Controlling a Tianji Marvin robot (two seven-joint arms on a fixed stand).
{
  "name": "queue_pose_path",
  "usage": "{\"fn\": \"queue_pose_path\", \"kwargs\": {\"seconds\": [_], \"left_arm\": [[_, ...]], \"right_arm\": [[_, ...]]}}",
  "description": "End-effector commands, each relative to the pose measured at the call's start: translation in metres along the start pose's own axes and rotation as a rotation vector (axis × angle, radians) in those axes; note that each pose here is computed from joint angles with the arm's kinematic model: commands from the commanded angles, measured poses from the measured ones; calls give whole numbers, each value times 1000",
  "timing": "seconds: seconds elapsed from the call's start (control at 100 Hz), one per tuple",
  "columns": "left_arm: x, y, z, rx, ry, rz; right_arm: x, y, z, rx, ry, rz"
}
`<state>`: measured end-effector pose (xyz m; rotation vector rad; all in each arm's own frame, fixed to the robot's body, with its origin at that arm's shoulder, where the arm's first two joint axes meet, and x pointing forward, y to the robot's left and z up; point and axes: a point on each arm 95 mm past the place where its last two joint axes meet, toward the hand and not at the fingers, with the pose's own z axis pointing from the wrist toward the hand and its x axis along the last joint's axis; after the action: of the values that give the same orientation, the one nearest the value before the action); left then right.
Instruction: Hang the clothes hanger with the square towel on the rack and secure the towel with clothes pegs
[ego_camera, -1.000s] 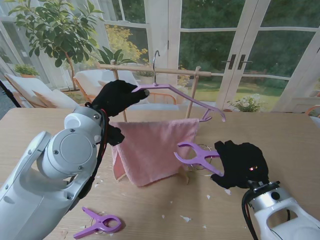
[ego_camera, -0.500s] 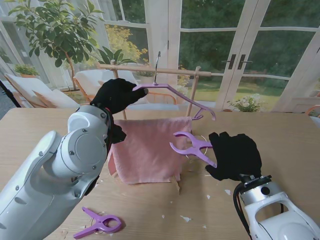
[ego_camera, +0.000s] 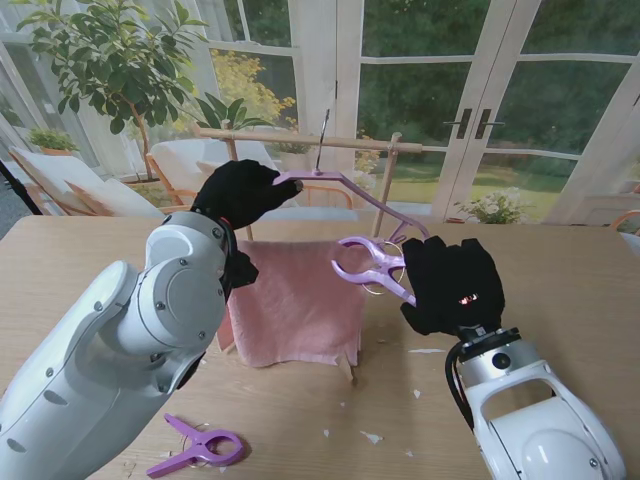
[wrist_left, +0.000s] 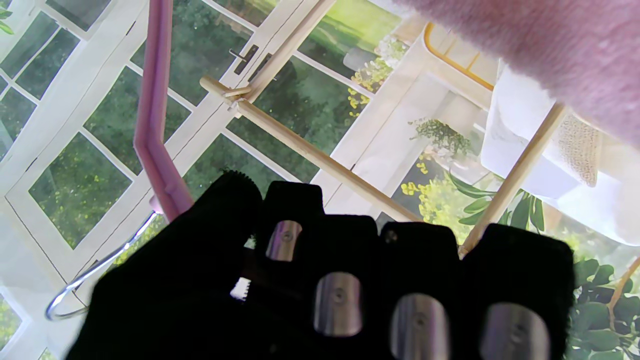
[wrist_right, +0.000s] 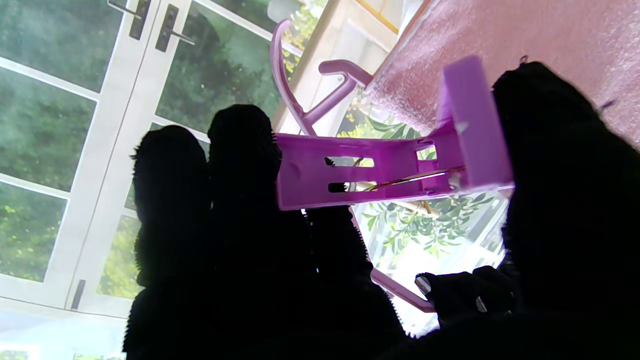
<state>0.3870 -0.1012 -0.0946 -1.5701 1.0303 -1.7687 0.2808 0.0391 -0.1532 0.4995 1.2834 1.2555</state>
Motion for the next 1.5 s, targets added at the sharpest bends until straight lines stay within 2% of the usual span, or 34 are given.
{"fn": "queue_pose_path", "kwargs": {"seconds": [0.0,0.27,0.45,0.63,0.94,1.12,1.39,1.49], "left_arm": [[4,0,-1,-10,14,-6],[6,0,-2,-9,29,2],[7,2,-3,-10,42,7],[10,2,-5,-12,53,7],[16,2,-11,-14,83,-9],[18,1,-12,-15,90,-13],[13,-1,-10,-24,71,-26],[11,-2,-10,-26,65,-26]], "right_arm": [[-1,20,4,-37,-7,-8],[-1,19,11,13,4,-84],[-3,19,12,8,-9,-143],[-5,19,14,21,-15,-169],[-2,15,22,90,-1,-200],[2,14,25,118,5,-190],[11,9,22,243,38,-132],[13,8,19,246,49,-98]]}}
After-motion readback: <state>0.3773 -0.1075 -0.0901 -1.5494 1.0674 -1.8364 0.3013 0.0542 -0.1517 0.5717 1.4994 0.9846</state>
